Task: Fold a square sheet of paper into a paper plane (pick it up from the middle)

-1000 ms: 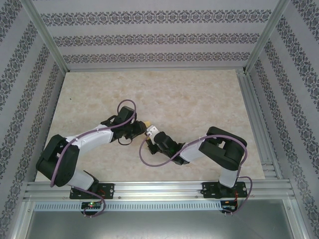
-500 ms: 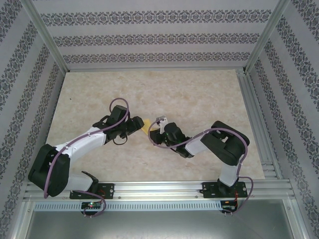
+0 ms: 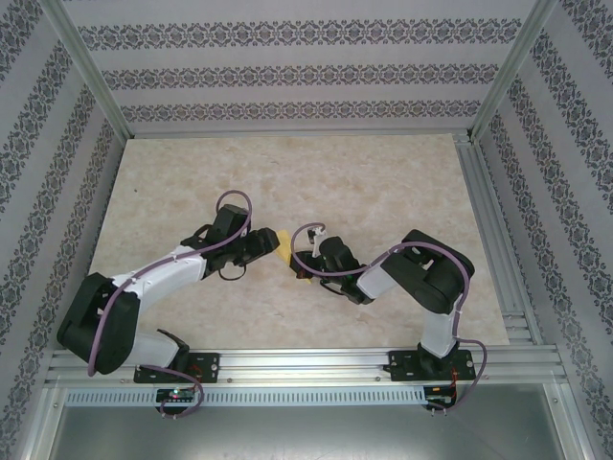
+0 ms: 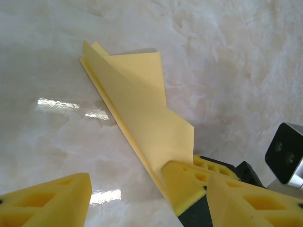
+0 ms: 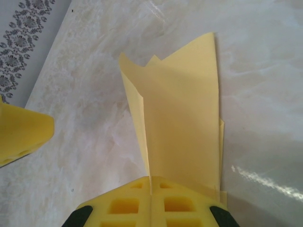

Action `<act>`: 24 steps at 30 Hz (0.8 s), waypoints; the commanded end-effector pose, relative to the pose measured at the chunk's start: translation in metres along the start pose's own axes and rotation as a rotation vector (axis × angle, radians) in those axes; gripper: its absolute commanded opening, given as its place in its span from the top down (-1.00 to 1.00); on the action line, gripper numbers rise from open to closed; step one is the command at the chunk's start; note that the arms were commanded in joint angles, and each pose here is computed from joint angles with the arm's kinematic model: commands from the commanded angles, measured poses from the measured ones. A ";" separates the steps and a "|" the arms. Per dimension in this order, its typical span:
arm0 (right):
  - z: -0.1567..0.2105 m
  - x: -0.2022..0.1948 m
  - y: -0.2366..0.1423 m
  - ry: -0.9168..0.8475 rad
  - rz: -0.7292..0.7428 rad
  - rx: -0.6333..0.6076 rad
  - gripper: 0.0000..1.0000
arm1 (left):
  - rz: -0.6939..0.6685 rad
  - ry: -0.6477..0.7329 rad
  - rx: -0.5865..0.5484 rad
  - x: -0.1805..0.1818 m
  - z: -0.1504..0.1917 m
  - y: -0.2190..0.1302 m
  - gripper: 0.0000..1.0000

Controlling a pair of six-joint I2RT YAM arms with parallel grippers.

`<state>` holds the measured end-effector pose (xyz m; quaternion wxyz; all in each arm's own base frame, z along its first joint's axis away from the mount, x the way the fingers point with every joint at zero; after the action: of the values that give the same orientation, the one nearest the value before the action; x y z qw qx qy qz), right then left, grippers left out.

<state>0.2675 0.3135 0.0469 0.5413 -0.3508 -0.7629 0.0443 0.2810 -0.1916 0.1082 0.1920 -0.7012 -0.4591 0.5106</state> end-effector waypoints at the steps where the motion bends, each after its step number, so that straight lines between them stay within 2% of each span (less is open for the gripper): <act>1: -0.003 -0.007 -0.003 0.080 0.004 -0.009 1.00 | 0.045 0.047 -0.003 -0.003 -0.002 0.006 -0.29; 5: -0.004 -0.012 -0.004 0.107 0.024 -0.015 1.00 | 0.074 0.062 0.003 -0.007 -0.002 0.012 -0.24; 16: -0.002 -0.024 -0.008 0.176 0.043 -0.025 1.00 | 0.157 0.103 0.040 -0.019 -0.001 0.034 0.12; 24: 0.000 -0.035 -0.009 0.217 0.056 -0.032 1.00 | 0.184 0.122 0.061 -0.023 0.000 0.048 0.30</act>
<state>0.2692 0.2970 0.0380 0.6037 -0.3653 -0.7086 0.0057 0.2890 -0.2196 0.0697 0.2146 -0.7295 -0.3880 0.5208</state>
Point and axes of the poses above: each hand's point on the last joint's axis, 136 mm out from that joint toward the fingers, its own y axis out along the fingers, its own x axis along the line the jaws close on, z = x × y, the point moved 3 cm from there along -y, back along the fingers, and after that the axes turned 14 degrees about y, right-handed, at the moved point
